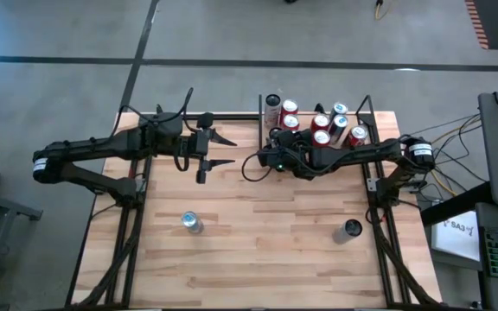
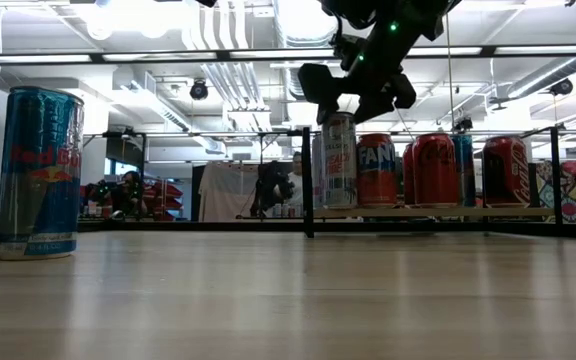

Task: Place canned beverage on shelf
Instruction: Put the left white soda can on the shelf aligned with the other white soda can

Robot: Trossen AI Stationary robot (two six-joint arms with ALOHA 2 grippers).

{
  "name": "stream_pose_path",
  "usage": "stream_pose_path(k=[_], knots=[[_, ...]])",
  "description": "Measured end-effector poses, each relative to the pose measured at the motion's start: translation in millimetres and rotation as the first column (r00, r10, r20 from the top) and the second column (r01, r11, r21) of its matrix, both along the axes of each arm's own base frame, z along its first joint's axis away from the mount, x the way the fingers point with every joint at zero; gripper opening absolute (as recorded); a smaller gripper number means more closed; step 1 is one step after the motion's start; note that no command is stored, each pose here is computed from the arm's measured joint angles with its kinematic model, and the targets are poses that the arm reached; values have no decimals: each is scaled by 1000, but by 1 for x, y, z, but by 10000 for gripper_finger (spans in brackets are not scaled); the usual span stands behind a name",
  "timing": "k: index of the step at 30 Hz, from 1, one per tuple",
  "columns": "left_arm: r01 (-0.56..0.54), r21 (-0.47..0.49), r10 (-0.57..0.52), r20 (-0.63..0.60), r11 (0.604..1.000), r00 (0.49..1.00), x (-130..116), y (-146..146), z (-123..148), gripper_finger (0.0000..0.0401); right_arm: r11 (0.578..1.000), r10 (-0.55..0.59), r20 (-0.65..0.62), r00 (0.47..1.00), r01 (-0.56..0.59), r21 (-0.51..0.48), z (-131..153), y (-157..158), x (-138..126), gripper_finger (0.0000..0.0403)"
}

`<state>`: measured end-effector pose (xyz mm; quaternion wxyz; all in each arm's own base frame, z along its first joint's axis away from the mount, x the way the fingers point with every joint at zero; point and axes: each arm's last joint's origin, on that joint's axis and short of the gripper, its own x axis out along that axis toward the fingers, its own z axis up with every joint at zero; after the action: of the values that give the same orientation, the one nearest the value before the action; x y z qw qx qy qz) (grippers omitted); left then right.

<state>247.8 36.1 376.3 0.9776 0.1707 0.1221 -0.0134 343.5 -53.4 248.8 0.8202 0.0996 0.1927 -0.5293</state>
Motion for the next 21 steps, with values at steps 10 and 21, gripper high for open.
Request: stream_pose_path(k=[10,21], knots=[[0,0,0,0,1000,1000,0,0,0,190,998,48,-13,999,-49,-39,23,0,7,297],[-6,-23,5,-15,1000,1000,0,0,-1,190,979,202,-103,974,-204,-13,66,4,12,291]])
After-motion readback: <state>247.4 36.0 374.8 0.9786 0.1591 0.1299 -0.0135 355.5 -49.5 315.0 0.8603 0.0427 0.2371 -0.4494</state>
